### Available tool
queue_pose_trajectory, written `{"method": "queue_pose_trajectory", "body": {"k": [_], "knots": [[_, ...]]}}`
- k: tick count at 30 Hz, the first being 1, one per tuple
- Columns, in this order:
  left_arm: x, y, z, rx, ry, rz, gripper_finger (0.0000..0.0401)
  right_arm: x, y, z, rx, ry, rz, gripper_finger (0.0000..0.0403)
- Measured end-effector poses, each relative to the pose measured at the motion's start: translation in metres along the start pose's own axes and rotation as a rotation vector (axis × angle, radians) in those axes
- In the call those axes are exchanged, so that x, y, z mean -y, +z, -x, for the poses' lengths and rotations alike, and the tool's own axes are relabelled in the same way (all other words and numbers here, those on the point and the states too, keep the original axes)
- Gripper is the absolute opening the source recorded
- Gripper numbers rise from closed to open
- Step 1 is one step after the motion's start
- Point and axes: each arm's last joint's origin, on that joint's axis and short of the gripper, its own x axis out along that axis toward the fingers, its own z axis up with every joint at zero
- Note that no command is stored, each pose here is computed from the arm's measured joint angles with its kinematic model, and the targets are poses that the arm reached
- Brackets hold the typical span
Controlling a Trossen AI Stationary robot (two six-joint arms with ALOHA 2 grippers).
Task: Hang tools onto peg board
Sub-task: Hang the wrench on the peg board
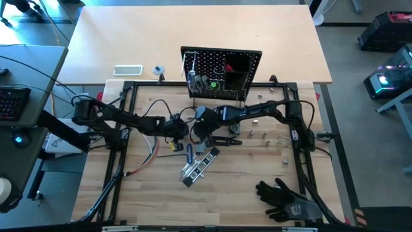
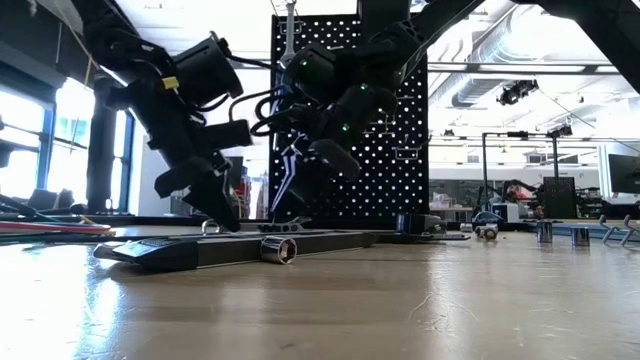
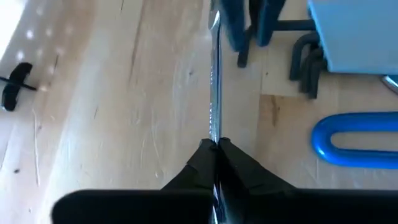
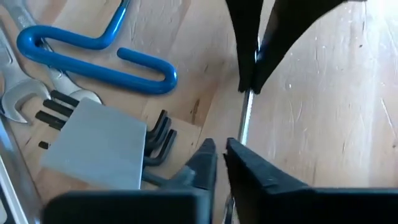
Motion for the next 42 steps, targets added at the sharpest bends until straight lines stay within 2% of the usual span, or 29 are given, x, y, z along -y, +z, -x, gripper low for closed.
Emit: {"method": "queue_pose_trajectory", "body": {"k": [7, 11, 16, 22, 28, 38, 42], "knots": [[-0.001, 0.008, 0.01, -0.032, -0.015, -0.04, 0.0003, -0.006, 0.003, -0.002, -0.055, -0.097, 0.045, 0.0166], [-0.002, 0.01, 0.011, -0.035, -0.013, -0.05, 0.0003, -0.008, 0.005, -0.002, -0.059, -0.129, 0.058, 0.019], [-0.002, 0.011, 0.012, -0.028, -0.009, -0.047, 0.0003, -0.007, 0.005, -0.003, -0.041, -0.122, 0.047, 0.0181], [-0.002, 0.012, 0.012, -0.02, -0.005, -0.032, 0.0001, -0.008, 0.004, -0.007, -0.02, -0.079, 0.021, 0.0148], [-0.002, 0.013, 0.012, -0.007, -0.004, -0.029, 0.0001, -0.007, 0.005, -0.007, -0.01, -0.089, 0.021, 0.012], [0.0, 0.032, 0.02, 0.019, -0.007, -0.062, 0.0, -0.003, -0.004, -0.015, -0.04, -0.085, -0.019, 0.0112], [0.0, 0.037, 0.023, 0.007, -0.007, -0.074, 0.0, -0.003, -0.004, -0.015, -0.055, -0.119, -0.018, 0.0101]]}}
